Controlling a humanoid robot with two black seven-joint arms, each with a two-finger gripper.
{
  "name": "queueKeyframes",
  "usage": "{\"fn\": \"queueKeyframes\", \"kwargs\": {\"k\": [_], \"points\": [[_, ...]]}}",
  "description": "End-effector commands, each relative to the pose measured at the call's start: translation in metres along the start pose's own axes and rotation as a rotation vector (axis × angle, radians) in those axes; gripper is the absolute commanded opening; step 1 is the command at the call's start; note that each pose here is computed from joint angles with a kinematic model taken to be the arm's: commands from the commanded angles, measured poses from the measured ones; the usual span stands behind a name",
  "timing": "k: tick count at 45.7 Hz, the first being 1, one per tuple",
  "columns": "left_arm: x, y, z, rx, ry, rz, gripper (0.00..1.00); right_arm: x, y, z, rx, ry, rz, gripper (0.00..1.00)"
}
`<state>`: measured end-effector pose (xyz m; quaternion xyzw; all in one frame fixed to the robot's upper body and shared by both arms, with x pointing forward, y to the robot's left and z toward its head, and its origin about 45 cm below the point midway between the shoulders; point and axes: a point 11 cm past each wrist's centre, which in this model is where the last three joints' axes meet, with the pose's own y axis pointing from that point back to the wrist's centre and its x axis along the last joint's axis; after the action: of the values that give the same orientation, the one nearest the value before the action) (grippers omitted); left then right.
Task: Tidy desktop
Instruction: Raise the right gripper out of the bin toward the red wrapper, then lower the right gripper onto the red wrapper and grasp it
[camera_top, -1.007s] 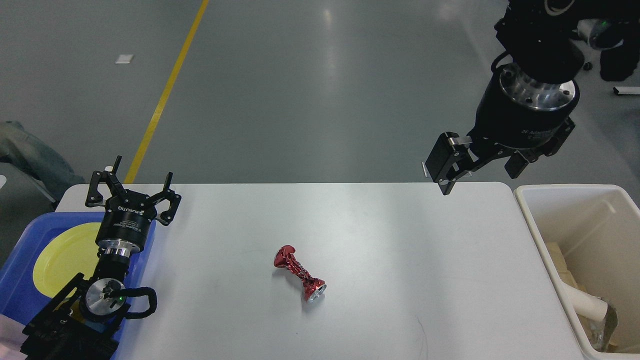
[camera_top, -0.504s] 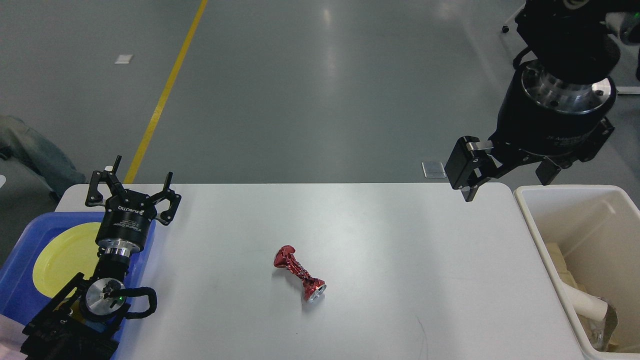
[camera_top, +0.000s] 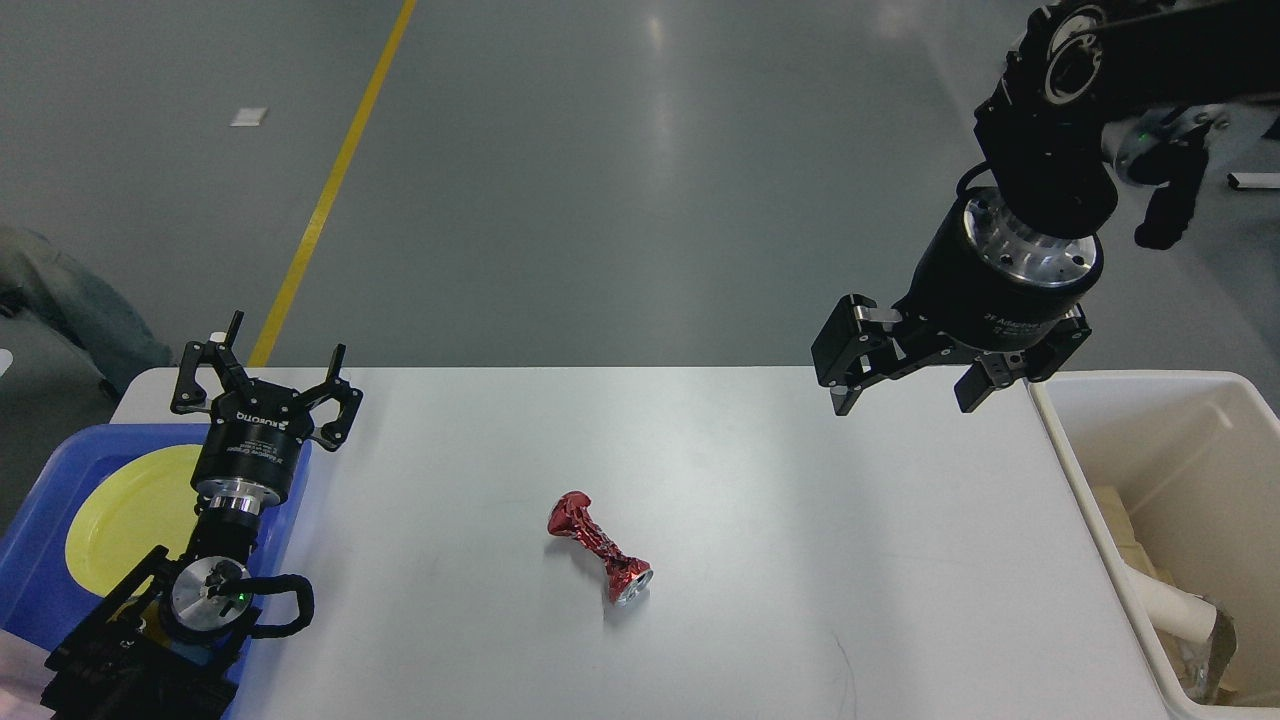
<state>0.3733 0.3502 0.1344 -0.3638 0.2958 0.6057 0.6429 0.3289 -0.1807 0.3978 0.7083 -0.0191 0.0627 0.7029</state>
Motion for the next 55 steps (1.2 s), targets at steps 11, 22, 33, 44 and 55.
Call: {"fn": "queueKeyframes", "kwargs": {"k": [11,22,33,44,55], "points": [[0.0,0.0,0.0,-0.002,0.0,0.0,0.99,-0.002,-0.068,-0.049,-0.044,0.394,0.001,0.87],[0.0,0.0,0.0,-0.002,0.0,0.0,0.99,-0.018,-0.13,-0.095,-0.006,0.738,0.053,0.88],[0.0,0.0,0.0,0.0,0.0,0.0,0.99,0.008,-0.185,-0.139,0.105,0.642,0.118,0.88],[0.0,0.0,0.0,0.0,0.0,0.0,0.99,-0.004,-0.238,-0.173,0.167,0.63,0.218,0.88],[0.0,0.0,0.0,-0.002,0.0,0.0,0.99,-0.015,-0.268,-0.176,0.262,0.52,0.332,0.88]]}}
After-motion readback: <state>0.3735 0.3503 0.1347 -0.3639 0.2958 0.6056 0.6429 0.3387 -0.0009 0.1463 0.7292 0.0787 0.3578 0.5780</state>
